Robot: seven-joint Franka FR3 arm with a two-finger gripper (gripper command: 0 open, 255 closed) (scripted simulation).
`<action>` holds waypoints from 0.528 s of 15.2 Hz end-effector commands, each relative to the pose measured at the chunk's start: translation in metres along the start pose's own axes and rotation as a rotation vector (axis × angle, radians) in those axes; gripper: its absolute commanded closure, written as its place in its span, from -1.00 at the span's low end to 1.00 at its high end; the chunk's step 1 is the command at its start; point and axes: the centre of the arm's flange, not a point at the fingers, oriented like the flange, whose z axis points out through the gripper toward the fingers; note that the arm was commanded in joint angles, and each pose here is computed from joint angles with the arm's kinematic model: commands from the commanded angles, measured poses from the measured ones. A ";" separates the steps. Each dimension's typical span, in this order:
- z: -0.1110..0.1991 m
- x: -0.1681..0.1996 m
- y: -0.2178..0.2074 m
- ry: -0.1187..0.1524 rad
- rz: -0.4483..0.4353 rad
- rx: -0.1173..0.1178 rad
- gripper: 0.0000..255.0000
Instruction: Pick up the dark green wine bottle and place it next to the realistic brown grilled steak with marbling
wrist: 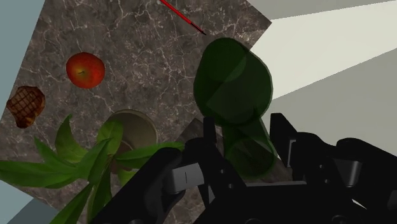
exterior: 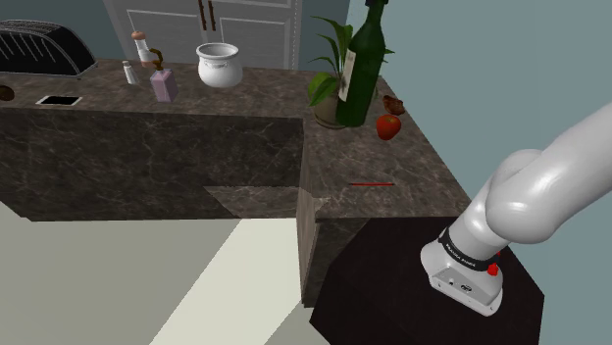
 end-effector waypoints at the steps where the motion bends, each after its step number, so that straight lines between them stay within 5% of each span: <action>1: -0.012 -0.001 0.001 0.000 0.000 0.000 1.00; 8: -0.049 -0.001 0.004 0.000 0.000 0.000 1.00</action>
